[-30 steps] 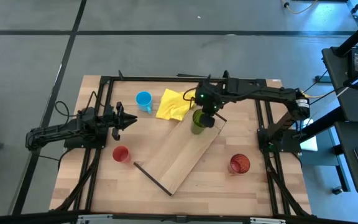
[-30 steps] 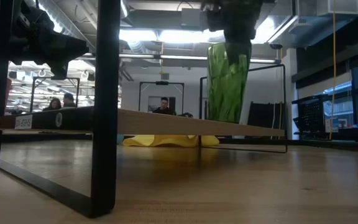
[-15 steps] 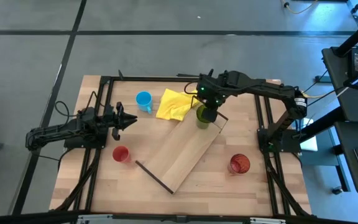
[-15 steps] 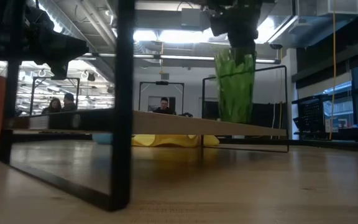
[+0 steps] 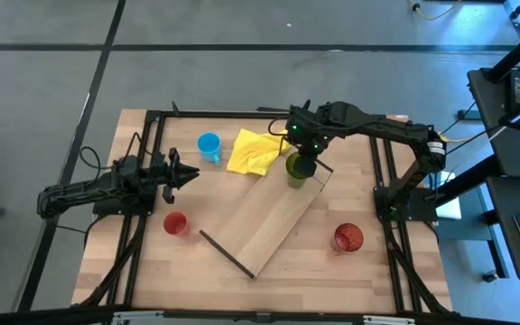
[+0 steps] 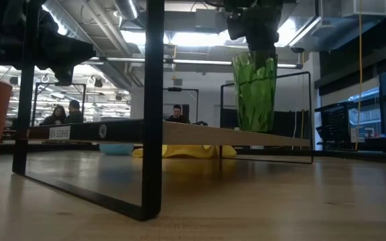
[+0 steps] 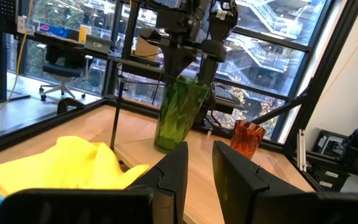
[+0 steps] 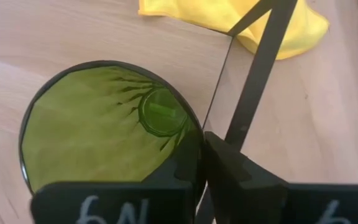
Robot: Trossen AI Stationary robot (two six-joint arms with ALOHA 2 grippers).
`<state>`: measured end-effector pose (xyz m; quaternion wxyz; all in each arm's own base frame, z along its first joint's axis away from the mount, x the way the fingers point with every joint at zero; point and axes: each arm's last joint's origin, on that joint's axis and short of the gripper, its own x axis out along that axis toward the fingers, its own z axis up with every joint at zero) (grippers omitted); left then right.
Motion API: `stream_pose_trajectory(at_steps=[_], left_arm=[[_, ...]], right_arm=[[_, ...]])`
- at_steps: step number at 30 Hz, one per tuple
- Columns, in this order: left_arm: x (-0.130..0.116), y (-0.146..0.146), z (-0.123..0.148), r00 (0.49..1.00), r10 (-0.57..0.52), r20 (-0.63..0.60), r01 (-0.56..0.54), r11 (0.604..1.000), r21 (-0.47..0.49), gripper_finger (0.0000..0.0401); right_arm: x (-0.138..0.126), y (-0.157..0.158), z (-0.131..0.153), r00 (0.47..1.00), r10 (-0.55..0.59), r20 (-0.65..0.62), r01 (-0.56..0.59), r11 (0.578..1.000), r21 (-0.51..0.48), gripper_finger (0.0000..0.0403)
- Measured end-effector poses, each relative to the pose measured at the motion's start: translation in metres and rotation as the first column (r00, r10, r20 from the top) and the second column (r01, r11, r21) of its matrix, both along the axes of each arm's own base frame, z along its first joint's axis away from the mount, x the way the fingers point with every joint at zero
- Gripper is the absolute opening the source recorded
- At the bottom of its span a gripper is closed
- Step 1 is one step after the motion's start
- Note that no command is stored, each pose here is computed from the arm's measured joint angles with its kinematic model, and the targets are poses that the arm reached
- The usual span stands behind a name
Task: Stack small to large cups/mugs on shelf
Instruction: Put the green cup on the shelf, then put the red cup on the shelf
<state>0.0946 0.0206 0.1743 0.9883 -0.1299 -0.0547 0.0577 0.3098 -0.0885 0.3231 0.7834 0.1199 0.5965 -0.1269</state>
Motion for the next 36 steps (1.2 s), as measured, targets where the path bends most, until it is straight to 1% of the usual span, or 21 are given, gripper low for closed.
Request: stream_pose_trajectory(at_steps=[4, 7, 19, 26, 29, 32, 36], left_arm=[[0.000, 0.000, 0.000, 1.000, 0.000, 0.000, 0.000, 1.000, 0.000, 0.0069], [0.000, 0.000, 0.000, 1.000, 0.000, 0.000, 0.000, 1.000, 0.000, 0.0069], [0.000, 0.000, 0.000, 1.000, 0.000, 0.000, 0.000, 1.000, 0.000, 0.0069], [0.000, 0.000, 0.000, 1.000, 0.000, 0.000, 0.000, 1.000, 0.000, 0.0069], [0.000, 0.000, 0.000, 1.000, -0.001, 0.000, 0.001, 1.000, 0.000, 0.0069], [0.000, 0.000, 0.000, 1.000, 0.000, 0.001, 0.000, 1.000, 0.000, 0.0069], [0.000, 0.000, 0.000, 1.000, 0.000, 0.000, 0.000, 1.000, 0.000, 0.0069]], right_arm=[[0.000, 0.000, 0.000, 1.000, 0.003, 0.006, -0.003, 1.000, -0.001, 0.0024], [0.000, 0.000, 0.001, 1.000, 0.005, 0.006, -0.005, 1.000, 0.000, 0.0032], [0.000, 0.000, 0.001, 1.000, 0.003, 0.003, -0.003, 1.000, 0.002, 0.0109], [-0.003, 0.000, 0.006, 1.000, 0.002, 0.017, -0.002, 1.000, -0.011, 0.0146], [-0.005, -0.002, 0.016, 1.000, -0.012, 0.005, 0.012, 0.997, -0.073, 0.0157], [-0.008, -0.004, 0.033, 1.000, -0.014, 0.013, 0.016, 0.989, -0.145, 0.0167], [-0.015, -0.002, 0.064, 0.998, -0.015, 0.059, 0.025, 0.985, -0.170, 0.0172]])
